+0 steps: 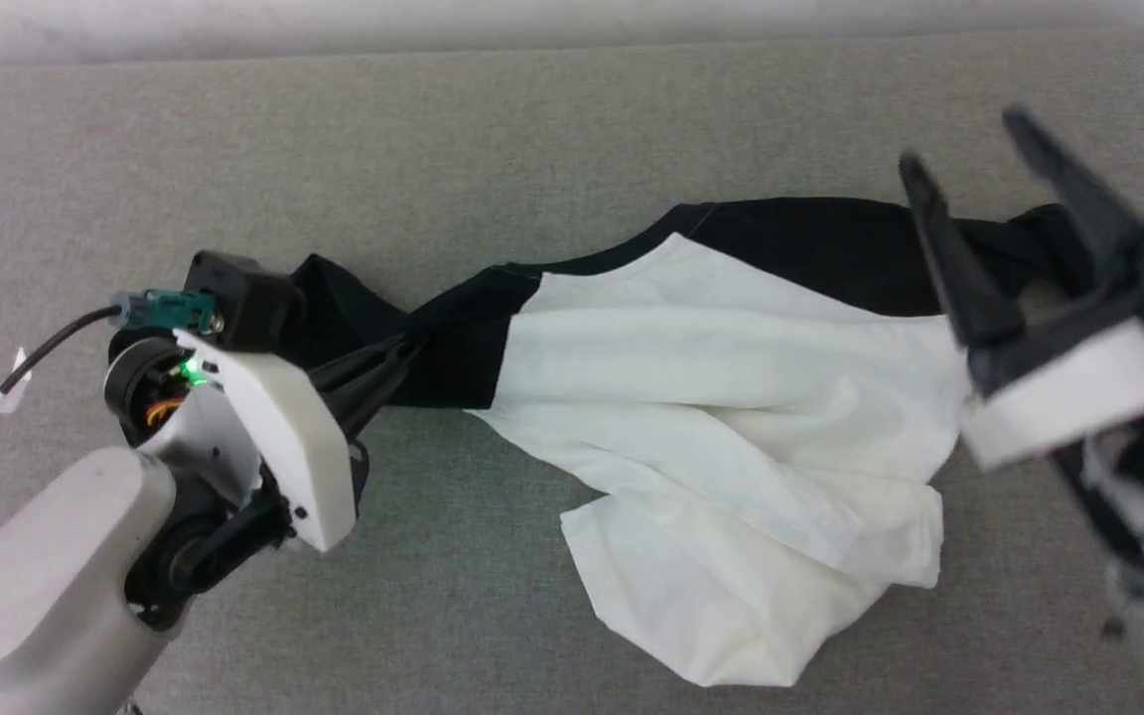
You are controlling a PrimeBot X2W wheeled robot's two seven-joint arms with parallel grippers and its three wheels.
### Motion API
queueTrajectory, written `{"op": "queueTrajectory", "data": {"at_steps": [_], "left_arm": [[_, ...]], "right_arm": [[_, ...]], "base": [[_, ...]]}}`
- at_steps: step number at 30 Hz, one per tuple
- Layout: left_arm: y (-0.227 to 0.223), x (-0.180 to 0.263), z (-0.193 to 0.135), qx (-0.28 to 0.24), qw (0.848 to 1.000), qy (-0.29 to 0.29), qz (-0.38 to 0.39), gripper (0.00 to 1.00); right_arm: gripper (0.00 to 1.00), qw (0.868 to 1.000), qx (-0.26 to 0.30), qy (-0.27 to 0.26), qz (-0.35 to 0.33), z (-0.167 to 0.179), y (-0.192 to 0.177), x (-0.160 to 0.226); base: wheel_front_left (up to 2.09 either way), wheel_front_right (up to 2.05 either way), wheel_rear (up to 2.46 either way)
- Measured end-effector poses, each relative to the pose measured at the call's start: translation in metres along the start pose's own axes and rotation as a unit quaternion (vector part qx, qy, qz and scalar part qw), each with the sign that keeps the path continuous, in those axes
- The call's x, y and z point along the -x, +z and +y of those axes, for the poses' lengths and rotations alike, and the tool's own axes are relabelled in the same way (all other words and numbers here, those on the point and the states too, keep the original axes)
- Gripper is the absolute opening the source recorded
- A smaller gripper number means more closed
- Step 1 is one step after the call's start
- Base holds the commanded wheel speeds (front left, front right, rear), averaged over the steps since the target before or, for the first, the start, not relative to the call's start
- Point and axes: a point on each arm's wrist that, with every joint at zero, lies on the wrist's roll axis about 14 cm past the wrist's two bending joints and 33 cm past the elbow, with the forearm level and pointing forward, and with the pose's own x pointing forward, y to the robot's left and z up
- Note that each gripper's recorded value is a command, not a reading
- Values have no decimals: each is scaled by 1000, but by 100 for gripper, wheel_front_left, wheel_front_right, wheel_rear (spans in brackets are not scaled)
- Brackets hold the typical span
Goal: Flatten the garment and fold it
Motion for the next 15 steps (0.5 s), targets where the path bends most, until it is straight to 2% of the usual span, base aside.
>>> {"op": "queueTrajectory", "data": {"at_steps": [3, 6, 11, 15], "left_arm": [[8, -6, -6, -1, 1000, -14, -10, 0], [17, -16, -8, -5, 999, -27, -20, 0], [21, -35, -4, -7, 999, -41, -26, 0], [12, -48, 6, -2, 999, -40, -16, 0]], "right_arm": [[100, 996, 55, 40, 50, -6, 1, -34], [100, 985, 71, 60, 148, -17, -30, -57], [100, 955, 76, 79, 277, -30, -89, -80], [100, 922, 83, 104, 364, -27, -145, -78]], "base": [[0, 0, 0], [0, 0, 0], [0, 0, 0], [0, 0, 0]]}}
